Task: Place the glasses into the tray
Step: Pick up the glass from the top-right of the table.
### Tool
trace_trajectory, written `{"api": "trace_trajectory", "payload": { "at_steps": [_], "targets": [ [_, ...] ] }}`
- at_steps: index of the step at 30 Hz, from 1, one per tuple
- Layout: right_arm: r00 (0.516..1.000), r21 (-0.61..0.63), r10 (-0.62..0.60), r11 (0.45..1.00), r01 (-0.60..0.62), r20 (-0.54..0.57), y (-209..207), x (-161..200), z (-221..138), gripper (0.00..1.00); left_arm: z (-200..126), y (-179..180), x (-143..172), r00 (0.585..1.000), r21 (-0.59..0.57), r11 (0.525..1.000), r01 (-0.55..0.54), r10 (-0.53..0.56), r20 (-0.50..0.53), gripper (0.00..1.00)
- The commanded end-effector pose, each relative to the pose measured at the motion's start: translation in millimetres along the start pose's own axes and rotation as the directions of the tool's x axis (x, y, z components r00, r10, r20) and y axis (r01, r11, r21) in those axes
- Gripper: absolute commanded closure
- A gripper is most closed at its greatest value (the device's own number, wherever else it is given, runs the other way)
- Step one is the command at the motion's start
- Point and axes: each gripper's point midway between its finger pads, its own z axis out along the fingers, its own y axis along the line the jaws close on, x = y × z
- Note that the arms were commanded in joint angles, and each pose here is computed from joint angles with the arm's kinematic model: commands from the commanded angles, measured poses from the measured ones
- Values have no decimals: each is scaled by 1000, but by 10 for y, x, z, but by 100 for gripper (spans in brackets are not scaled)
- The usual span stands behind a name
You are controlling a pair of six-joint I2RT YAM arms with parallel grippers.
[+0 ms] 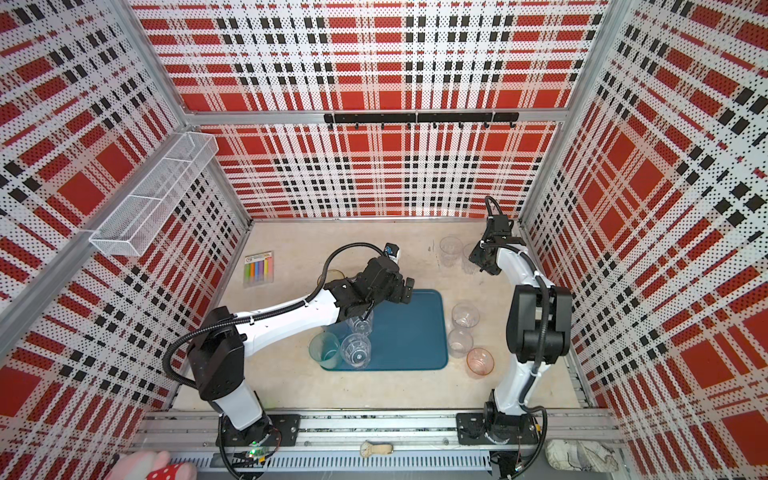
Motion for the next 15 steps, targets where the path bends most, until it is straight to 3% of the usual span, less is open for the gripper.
{"api": "trace_trajectory", "payload": {
  "at_steps": [1,7,15],
  "targets": [
    [1000,0,19,1000,-19,5,-12,-84,154,53,-53,13,-50,1000,-11,1000,-6,6,15,2],
    [998,22,19,1000,-17,-57,-60,31,442,60,-33,0,-65,1000,-8,1000,-6,6,15,2],
    [998,38,-9,999,11,-55,-84,0,442,77,-76,15,-92,999,-7,1000,-5,5,32,2]
  ]
}}
